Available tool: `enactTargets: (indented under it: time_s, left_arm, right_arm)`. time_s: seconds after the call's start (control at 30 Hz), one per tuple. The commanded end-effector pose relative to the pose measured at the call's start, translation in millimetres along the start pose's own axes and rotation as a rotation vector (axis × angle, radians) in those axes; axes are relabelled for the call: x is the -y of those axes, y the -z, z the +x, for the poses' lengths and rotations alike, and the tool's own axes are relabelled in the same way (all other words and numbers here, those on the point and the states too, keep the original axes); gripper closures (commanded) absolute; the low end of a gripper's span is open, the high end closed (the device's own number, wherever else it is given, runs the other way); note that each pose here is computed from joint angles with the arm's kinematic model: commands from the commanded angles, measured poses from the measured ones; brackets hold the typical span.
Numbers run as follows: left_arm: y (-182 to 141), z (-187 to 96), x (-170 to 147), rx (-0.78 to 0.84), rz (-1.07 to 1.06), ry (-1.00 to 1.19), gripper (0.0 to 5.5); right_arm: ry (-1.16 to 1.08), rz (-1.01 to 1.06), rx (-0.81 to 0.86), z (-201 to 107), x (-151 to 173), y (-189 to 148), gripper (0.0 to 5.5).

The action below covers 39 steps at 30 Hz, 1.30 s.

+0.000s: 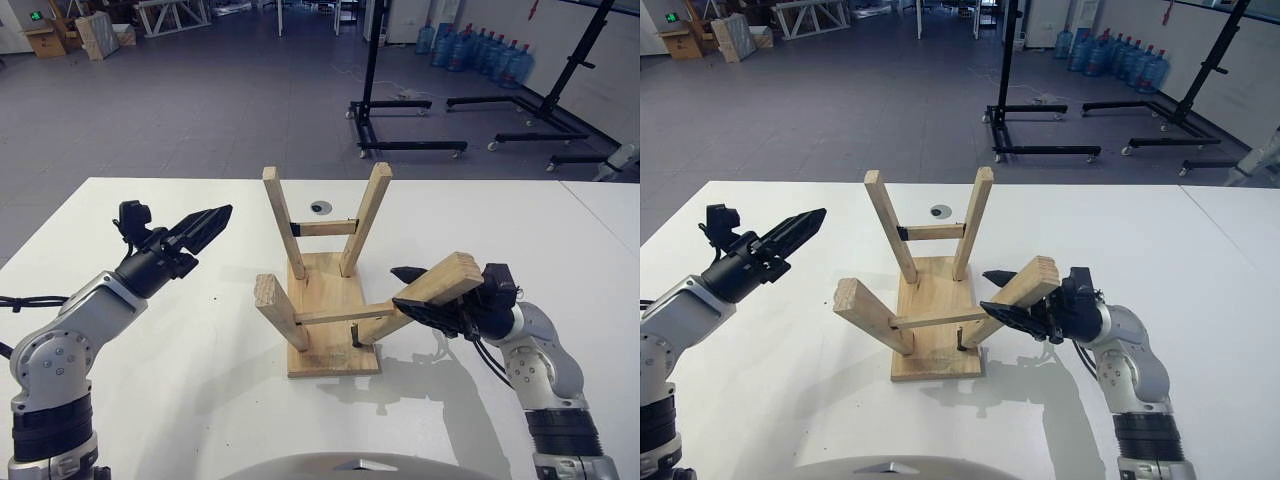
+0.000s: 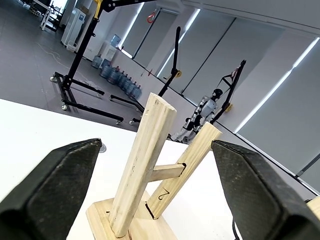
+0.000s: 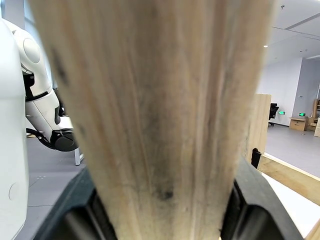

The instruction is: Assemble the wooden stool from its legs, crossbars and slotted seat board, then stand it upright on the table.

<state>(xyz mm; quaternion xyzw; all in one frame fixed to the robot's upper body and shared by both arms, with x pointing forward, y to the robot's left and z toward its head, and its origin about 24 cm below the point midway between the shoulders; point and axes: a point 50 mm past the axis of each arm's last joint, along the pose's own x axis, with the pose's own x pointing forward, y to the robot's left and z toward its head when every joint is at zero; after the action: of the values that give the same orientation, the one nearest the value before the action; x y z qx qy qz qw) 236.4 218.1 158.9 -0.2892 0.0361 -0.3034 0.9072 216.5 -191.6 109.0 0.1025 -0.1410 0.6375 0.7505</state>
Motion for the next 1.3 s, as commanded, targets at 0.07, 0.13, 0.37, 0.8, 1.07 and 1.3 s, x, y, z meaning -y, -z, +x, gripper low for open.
enactTargets:
  time_s: [0.07,0.13,0.37,0.8,1.07,1.3]
  left_arm:
    - [3,1,1,-0.011,0.006,-0.001,1.46]
    - [4,0,1,-0.012,0.006,-0.002,1.46]
    - [4,0,2,-0.009,0.004,-0.002,1.46]
    - [5,1,2,-0.012,0.007,0.0,1.46]
    - [7,3,2,-0.012,0.011,0.003,1.46]
    - [7,4,3,-0.01,0.016,0.006,1.46]
  right_arm:
    - [-0.041,-0.027,-0.047,2,3,-3,3.45]
    - [-0.051,-0.028,-0.059,1,3,-2,3.45]
    - [-0.07,-0.033,-0.077,2,3,0,3.45]
    - [-0.118,-0.015,-0.127,7,-3,8,3.45]
    - [-0.106,0.015,-0.153,18,-5,18,3.45]
    - [-0.101,0.002,-0.156,29,-4,19,3.45]
